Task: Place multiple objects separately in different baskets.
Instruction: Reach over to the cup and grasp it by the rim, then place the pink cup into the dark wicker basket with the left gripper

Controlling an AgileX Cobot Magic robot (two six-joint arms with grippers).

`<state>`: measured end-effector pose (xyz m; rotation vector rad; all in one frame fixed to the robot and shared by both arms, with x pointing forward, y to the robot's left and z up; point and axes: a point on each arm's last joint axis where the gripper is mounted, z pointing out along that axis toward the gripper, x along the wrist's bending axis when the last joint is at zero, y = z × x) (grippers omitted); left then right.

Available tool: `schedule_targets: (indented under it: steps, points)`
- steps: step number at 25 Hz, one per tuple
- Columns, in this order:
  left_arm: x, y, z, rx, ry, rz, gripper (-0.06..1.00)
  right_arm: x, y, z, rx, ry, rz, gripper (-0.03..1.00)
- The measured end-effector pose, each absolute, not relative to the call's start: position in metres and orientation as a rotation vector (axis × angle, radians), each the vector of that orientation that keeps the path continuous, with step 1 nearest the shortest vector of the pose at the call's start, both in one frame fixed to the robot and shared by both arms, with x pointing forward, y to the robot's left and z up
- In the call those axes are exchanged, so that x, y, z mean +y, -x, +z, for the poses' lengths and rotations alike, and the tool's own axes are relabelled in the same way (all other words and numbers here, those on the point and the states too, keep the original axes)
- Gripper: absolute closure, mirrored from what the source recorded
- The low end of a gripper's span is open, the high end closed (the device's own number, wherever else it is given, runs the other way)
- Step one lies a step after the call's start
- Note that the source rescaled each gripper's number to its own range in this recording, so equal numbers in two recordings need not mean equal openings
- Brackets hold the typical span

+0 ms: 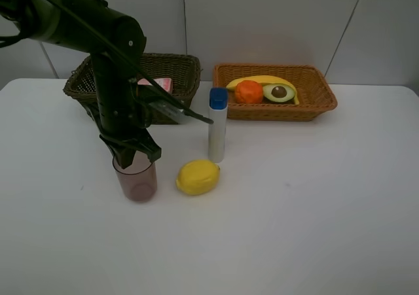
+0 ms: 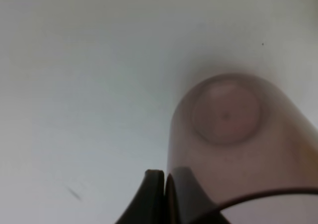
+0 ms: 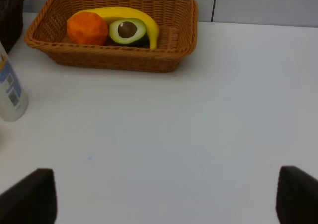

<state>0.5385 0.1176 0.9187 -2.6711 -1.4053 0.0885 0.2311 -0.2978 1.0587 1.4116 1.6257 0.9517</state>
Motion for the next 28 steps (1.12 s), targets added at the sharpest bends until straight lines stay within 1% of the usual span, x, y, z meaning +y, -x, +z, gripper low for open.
schedule_targets:
  steps: [3, 11, 15, 28]
  points:
    - [0.121, -0.539, 0.921, -1.414, 2.661, 0.090, 0.88, -0.298, -0.231, 1.059, 1.626, -1.412, 0.952, 0.07]
    - [0.126, -0.540, 0.946, -1.433, 2.656, 0.083, 0.88, -0.298, -0.231, 1.059, 1.626, -1.412, 0.952, 0.07]
    - [0.124, -0.546, 0.960, -1.441, 2.656, 0.079, 0.88, -0.298, -0.231, 1.059, 1.626, -1.412, 0.952, 0.07]
    - [0.110, -0.569, 1.002, -1.515, 2.783, -0.051, 0.88, -0.298, -0.231, 1.059, 1.626, -1.412, 0.952, 0.07]
